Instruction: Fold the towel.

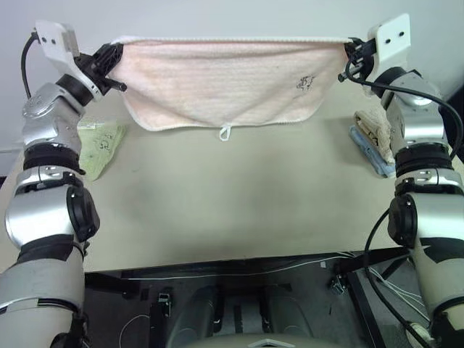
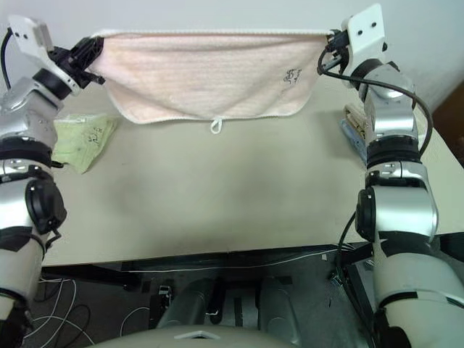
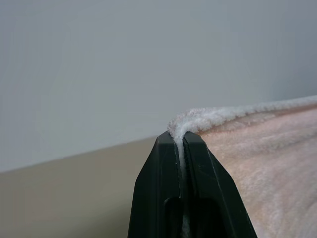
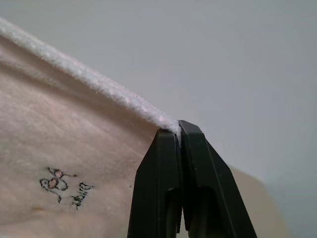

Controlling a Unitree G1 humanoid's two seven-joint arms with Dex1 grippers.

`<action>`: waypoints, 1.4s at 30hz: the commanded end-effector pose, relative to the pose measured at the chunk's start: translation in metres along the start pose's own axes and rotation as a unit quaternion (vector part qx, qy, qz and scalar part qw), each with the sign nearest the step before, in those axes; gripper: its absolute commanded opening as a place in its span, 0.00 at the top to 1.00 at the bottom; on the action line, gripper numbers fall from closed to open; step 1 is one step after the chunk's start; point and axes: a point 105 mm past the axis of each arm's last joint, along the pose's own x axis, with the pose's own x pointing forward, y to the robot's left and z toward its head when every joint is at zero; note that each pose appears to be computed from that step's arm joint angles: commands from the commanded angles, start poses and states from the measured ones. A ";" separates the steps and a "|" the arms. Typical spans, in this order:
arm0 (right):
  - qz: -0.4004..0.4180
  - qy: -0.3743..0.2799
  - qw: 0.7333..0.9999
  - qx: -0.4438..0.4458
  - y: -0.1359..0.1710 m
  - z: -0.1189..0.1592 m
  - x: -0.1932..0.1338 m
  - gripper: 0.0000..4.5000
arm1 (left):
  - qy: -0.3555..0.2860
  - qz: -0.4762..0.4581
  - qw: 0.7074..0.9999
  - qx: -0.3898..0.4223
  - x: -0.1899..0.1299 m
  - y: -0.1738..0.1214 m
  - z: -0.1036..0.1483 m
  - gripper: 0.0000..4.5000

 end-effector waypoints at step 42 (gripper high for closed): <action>0.468 0.277 0.830 0.124 0.079 -0.052 -0.282 1.00 | 0.223 -0.338 0.912 -0.067 -0.244 -0.096 -0.089 1.00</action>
